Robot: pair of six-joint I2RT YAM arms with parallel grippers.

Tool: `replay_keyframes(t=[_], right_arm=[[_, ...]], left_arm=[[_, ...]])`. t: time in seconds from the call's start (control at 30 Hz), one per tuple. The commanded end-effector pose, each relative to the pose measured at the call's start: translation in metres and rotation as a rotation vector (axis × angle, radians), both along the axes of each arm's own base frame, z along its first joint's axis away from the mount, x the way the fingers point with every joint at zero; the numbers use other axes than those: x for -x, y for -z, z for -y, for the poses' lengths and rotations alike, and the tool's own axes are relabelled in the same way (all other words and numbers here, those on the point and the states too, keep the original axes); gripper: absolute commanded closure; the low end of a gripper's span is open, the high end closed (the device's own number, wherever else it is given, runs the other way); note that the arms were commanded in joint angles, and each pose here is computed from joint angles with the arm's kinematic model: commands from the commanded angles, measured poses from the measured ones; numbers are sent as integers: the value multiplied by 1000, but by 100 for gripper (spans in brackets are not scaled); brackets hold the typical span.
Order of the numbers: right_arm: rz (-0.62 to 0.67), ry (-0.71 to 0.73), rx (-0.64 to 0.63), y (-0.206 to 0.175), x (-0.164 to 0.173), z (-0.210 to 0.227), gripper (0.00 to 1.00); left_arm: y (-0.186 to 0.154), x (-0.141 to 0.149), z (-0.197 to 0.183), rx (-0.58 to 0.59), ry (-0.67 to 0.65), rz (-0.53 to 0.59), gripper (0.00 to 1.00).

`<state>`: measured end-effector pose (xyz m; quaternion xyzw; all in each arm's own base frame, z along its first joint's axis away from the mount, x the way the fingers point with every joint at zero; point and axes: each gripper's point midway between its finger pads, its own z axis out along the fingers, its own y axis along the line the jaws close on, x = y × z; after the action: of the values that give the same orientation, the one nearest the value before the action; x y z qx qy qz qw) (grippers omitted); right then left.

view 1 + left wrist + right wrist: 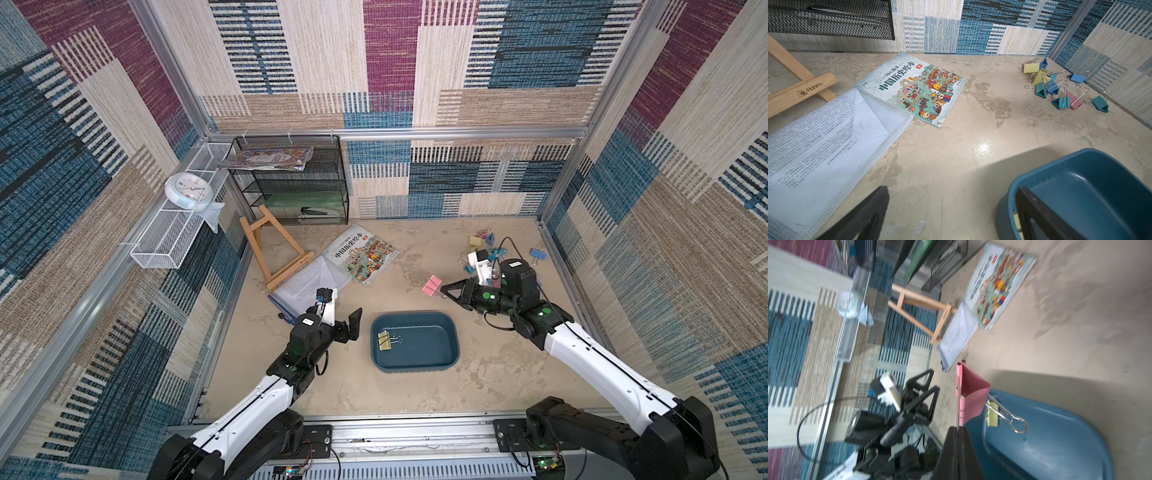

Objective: Put the binder clips in the storage box
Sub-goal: Place the binder clip in the storage box.

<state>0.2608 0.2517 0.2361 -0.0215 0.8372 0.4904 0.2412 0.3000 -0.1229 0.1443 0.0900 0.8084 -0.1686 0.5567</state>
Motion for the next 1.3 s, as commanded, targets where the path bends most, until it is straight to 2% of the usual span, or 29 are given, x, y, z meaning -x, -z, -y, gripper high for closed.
replay_keyframes(t=[0.0, 0.2, 0.33, 0.53, 0.73, 1.0, 1.27], right_arm=[[-68, -237, 104, 22, 45, -27, 100], [-175, -495, 271, 67, 89, -72, 100], [-256, -563, 345, 104, 97, -88, 100], [-308, -567, 381, 134, 90, -101, 100], [-312, -552, 353, 145, 81, -113, 100], [-354, -502, 389, 171, 77, -110, 100], [-306, -448, 426, 167, 68, -104, 77]], left_arm=[[-1, -1, -1, -10, -1, 12, 1], [0, -2, 0, -12, 1, 11, 1], [1, -3, 0, -12, 0, 9, 1], [0, -3, 0, -13, 3, 10, 1], [-1, -3, 1, -10, 5, 13, 1], [-1, -2, 0, -10, 3, 16, 1], [-2, -1, 0, -8, 2, 18, 1]])
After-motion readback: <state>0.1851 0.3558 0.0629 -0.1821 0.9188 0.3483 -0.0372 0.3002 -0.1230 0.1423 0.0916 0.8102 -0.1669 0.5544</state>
